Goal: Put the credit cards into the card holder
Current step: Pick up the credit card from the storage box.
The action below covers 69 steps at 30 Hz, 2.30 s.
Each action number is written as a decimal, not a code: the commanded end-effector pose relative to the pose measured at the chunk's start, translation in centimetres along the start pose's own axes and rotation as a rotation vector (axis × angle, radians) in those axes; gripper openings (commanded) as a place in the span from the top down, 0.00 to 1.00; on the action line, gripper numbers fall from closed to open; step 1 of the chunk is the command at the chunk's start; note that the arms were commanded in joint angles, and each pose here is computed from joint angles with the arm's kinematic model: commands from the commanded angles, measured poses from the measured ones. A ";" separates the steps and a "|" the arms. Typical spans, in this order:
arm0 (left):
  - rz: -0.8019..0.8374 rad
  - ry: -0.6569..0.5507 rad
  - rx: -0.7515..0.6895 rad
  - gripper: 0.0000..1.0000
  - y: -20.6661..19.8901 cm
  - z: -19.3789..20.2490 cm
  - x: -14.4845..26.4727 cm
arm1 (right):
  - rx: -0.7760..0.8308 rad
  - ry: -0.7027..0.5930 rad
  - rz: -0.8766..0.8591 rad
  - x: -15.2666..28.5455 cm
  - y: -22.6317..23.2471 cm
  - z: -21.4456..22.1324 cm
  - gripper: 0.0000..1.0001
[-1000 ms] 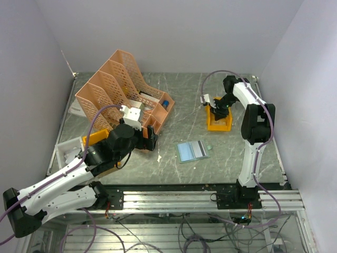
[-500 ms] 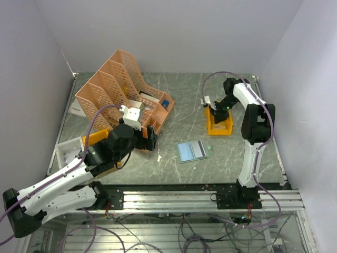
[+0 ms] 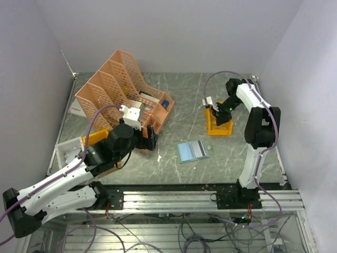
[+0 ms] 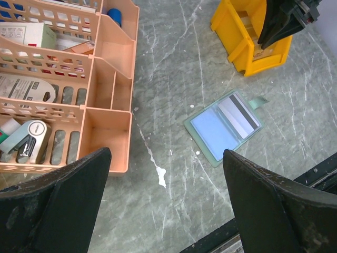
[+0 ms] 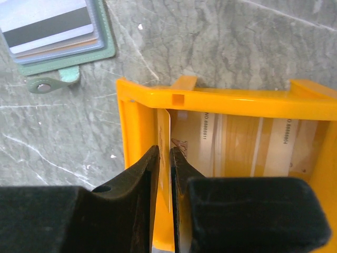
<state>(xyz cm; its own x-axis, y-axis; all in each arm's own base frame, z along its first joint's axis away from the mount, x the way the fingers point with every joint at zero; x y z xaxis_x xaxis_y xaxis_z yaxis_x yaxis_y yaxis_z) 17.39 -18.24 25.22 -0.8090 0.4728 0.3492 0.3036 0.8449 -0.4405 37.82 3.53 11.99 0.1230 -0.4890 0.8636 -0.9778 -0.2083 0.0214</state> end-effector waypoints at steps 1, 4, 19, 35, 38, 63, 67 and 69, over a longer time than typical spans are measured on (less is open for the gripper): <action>0.029 -0.024 0.025 0.02 -0.5 -0.4 -0.2 | -0.010 -0.004 -0.008 0.1 1.2 -0.1 0.85; 0.029 -0.023 0.026 0.02 -0.5 -0.4 -0.2 | -0.019 -0.002 -0.027 -0.3 1.7 0.2 0.85; 0.027 -0.025 0.023 0.02 -0.5 -0.5 -0.2 | -0.079 -0.020 -0.032 -1.1 0.8 1.3 0.88; 0.028 -0.021 0.028 0.02 -0.5 -0.3 -0.3 | -0.104 -0.034 -0.068 -1.9 0.5 2.2 0.97; 0.026 -0.019 0.026 0.02 -0.4 -0.3 -0.3 | -0.103 -0.029 -0.084 -2.3 0.9 2.4 0.94; 0.019 -0.028 0.029 0.02 -0.1 -0.2 0.1 | 0.132 -0.064 0.236 6.0 -3.6 -1.3 1.00; 0.017 -0.032 0.032 0.02 0.1 -0.1 0.2 | 0.148 -0.103 0.258 7.3 -3.5 -2.0 1.00; 0.018 -0.031 0.033 0.02 0.1 -0.1 0.1 | 0.205 -0.116 0.287 7.7 -3.0 -2.6 1.00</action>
<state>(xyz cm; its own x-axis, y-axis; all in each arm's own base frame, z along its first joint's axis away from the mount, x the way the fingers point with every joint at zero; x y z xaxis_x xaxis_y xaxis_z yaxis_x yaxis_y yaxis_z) 17.22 -18.29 25.39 -0.8086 0.4885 0.3280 0.3124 0.8288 -0.4641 42.80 2.33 19.34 -0.1491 -0.5878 0.7951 -0.9297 -0.1906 -0.3152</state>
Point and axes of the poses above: each gripper's point midway between its finger pads, its own x axis back along the fingers, its own y axis along the line the jaws close on, z = x × y, the point moved 6 cm from there along x, back along the fingers, and after that the axes turned 12 degrees about x, right-handed, at the moved point
